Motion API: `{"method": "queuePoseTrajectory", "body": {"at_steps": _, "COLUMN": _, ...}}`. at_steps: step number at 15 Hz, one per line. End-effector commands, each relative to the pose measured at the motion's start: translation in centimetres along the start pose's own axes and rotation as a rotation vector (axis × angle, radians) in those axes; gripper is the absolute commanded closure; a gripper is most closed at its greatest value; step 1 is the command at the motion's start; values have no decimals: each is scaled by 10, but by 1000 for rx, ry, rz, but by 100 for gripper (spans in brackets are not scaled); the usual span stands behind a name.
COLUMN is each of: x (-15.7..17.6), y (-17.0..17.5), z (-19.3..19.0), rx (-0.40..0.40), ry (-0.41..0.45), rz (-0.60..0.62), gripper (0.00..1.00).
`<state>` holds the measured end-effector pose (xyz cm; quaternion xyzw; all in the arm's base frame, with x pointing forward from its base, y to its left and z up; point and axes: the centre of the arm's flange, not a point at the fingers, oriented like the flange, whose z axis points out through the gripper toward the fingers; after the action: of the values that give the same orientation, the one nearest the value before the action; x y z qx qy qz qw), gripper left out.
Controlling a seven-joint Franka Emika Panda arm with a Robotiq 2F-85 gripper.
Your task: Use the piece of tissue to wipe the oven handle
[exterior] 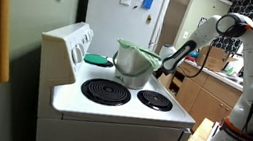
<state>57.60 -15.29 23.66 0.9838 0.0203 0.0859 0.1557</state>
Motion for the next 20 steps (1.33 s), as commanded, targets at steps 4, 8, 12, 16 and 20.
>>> {"method": "queuePoseTrajectory", "body": {"at_steps": 4, "x": -25, "y": 2, "z": -25, "rx": 28, "ry": -98, "rz": -17, "gripper": 97}}
{"method": "queuePoseTrajectory", "body": {"at_steps": 8, "x": -45, "y": 4, "z": -36, "rx": 95, "ry": -125, "rz": -102, "gripper": 97}}
{"method": "queuePoseTrajectory", "body": {"at_steps": 12, "x": -65, "y": -5, "z": -44, "rx": 186, "ry": -117, "rz": -224, "gripper": 97}}
{"method": "queuePoseTrajectory", "body": {"at_steps": 16, "x": -91, "y": -14, "z": -55, "rx": 280, "ry": -127, "rz": -336, "gripper": 97}}
{"method": "queuePoseTrajectory", "body": {"at_steps": 20, "x": -113, "y": -23, "z": -71, "rx": 358, "ry": -123, "rz": -427, "gripper": 97}}
